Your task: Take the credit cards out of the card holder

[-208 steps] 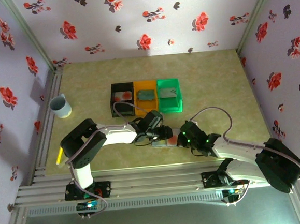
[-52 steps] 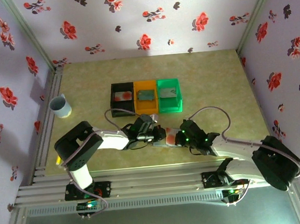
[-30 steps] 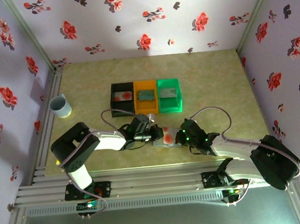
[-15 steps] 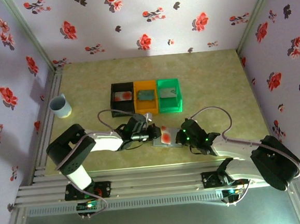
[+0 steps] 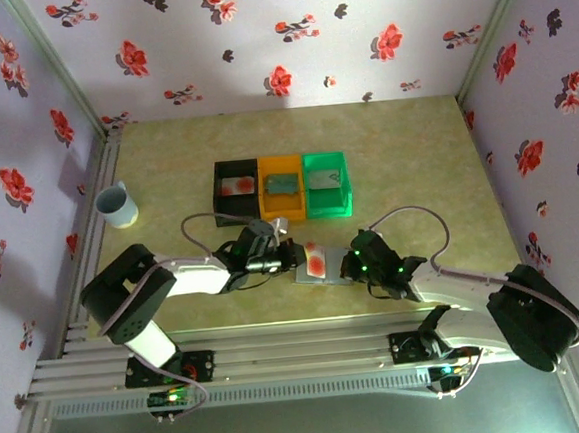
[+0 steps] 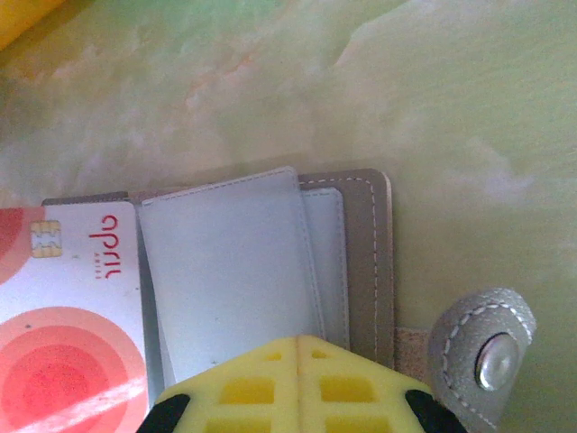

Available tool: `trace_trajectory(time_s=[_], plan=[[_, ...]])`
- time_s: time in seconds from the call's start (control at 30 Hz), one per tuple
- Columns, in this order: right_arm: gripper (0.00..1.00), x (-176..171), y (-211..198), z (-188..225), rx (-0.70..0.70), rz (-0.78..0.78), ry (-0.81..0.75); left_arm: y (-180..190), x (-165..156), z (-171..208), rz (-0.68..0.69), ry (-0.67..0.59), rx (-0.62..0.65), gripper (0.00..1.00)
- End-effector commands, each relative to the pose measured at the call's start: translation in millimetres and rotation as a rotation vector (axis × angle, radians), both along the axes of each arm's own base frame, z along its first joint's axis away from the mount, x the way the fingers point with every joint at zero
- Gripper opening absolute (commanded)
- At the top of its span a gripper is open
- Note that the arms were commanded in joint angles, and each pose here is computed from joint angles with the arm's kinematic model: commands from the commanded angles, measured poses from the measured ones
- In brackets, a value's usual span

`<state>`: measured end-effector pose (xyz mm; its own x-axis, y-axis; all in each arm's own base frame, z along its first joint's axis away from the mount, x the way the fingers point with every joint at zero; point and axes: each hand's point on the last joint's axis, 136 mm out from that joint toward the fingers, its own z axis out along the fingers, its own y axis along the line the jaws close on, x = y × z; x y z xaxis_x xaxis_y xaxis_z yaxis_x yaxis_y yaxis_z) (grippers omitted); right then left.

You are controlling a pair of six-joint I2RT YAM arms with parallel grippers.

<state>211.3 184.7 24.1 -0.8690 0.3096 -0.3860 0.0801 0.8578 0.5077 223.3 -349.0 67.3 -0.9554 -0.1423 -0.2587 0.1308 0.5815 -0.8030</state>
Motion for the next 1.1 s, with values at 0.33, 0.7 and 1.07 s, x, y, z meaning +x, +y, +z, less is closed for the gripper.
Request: trace_trajectory(time_s=[0.33,0.7,1.07], plan=[[0.19,-3.2,12.9,29.4,0.074,0.109,-0.078,9.8,-4.9,32.5,-0.01,-0.043,-0.079,0.0],[0.51,-8.5,23.2,58.4,0.224,0.165,-0.213,12.5,-10.7,47.2,0.0,-0.043,-0.157,0.0],[0.56,-17.8,38.1,74.0,0.363,0.24,-0.273,3.3,-14.1,64.9,-0.009,-0.028,-0.268,0.0]])
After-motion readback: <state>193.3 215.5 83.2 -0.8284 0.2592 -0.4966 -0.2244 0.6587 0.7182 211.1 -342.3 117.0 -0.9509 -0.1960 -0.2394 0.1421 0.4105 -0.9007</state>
